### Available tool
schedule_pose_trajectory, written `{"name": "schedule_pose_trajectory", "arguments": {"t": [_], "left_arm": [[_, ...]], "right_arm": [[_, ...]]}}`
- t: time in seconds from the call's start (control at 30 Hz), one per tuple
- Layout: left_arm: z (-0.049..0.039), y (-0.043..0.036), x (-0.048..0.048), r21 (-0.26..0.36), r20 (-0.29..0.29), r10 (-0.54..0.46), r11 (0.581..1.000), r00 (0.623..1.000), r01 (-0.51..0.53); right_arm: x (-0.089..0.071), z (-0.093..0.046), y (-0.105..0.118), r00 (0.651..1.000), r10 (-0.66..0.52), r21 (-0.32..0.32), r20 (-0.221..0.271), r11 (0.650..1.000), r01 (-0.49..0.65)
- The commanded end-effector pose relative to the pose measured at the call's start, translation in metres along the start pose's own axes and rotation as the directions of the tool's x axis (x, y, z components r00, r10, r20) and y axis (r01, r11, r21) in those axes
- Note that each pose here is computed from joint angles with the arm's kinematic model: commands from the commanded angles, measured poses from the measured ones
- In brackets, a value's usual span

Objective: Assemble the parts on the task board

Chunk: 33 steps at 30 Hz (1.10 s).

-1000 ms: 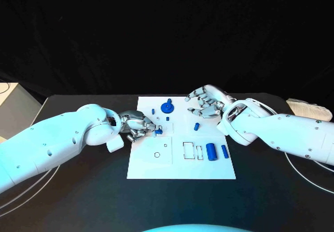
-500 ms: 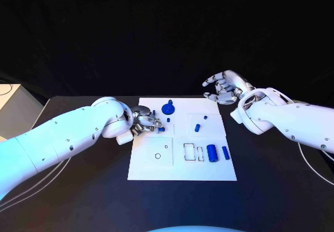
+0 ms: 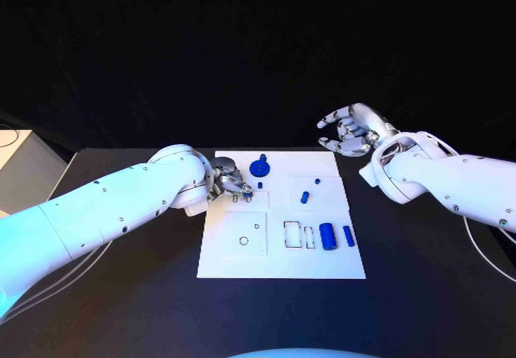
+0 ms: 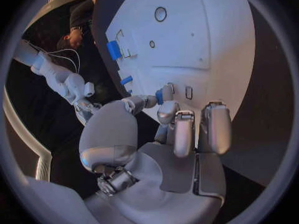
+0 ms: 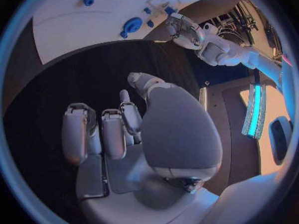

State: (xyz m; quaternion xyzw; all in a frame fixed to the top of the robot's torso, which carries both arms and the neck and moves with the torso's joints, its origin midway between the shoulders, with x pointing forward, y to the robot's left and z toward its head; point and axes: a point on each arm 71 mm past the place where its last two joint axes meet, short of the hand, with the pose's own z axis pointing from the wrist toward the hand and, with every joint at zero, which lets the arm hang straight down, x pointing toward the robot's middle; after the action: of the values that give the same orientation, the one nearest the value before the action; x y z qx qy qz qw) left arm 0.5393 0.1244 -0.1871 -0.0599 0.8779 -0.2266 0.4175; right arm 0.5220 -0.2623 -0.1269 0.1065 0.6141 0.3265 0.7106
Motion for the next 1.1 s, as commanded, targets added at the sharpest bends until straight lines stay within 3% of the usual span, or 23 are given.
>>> {"name": "schedule_pose_trajectory", "arguments": {"t": [0.03,0.43,1.1], "left_arm": [[0.0005,-0.0002,-0.0028,-0.038,0.035,0.071,0.997,0.997,-0.07],[0.0019,-0.0014,-0.0004,-0.046,-0.019,0.098,0.994,0.995,-0.098],[0.0061,-0.0043,0.004,-0.047,-0.043,0.096,0.994,0.994,-0.098]], "right_arm": [[-0.0013,0.0003,0.0003,1.0,0.001,-0.008,0.007,1.0,-0.001],[-0.0007,0.001,0.0002,1.0,0.001,-0.005,0.001,1.0,-0.001],[0.0015,0.0021,0.002,1.0,0.003,-0.008,-0.008,1.0,-0.003]]}}
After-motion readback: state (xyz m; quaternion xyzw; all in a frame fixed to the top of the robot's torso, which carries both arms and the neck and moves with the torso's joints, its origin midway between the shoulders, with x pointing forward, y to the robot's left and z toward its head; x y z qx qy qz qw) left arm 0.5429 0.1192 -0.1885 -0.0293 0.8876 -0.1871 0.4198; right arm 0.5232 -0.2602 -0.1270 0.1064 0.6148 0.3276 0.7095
